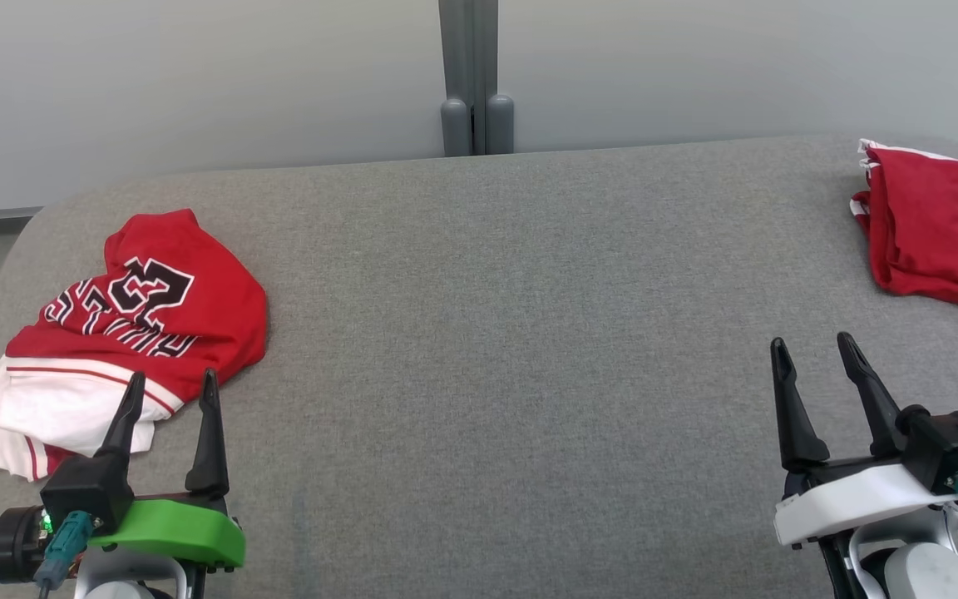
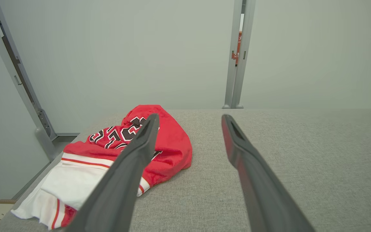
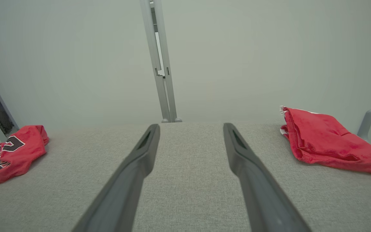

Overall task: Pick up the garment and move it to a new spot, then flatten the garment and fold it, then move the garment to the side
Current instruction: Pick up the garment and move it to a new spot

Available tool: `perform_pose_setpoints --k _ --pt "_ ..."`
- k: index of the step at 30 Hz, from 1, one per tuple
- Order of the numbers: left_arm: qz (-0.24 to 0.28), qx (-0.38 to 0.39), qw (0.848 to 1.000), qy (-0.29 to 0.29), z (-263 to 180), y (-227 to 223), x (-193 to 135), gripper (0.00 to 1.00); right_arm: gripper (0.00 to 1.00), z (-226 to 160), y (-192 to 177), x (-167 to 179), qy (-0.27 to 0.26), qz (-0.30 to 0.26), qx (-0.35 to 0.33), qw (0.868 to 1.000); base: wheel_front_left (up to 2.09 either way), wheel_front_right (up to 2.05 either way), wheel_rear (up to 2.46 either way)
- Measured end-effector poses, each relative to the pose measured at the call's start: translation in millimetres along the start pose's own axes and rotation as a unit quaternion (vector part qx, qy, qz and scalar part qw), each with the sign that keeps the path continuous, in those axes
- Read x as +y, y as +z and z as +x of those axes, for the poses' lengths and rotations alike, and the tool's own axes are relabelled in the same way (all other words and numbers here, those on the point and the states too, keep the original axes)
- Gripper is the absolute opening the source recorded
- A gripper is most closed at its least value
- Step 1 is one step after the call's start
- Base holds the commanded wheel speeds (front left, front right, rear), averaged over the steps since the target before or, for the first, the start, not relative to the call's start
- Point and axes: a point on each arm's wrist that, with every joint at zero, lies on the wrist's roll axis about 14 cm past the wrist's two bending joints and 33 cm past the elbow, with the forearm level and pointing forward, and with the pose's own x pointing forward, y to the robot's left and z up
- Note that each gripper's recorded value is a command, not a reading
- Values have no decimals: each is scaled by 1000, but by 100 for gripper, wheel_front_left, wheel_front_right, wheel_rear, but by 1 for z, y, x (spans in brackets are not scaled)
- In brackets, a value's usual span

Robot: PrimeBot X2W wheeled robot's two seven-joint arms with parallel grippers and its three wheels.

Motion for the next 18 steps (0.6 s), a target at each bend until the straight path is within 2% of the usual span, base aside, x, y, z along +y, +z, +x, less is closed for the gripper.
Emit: perform_pose_setpoints --k 18 --pt "4 4 1000 -1 0 5 1 100 100 -3 -3 -2 -11 -6 11 1000 0 0 0"
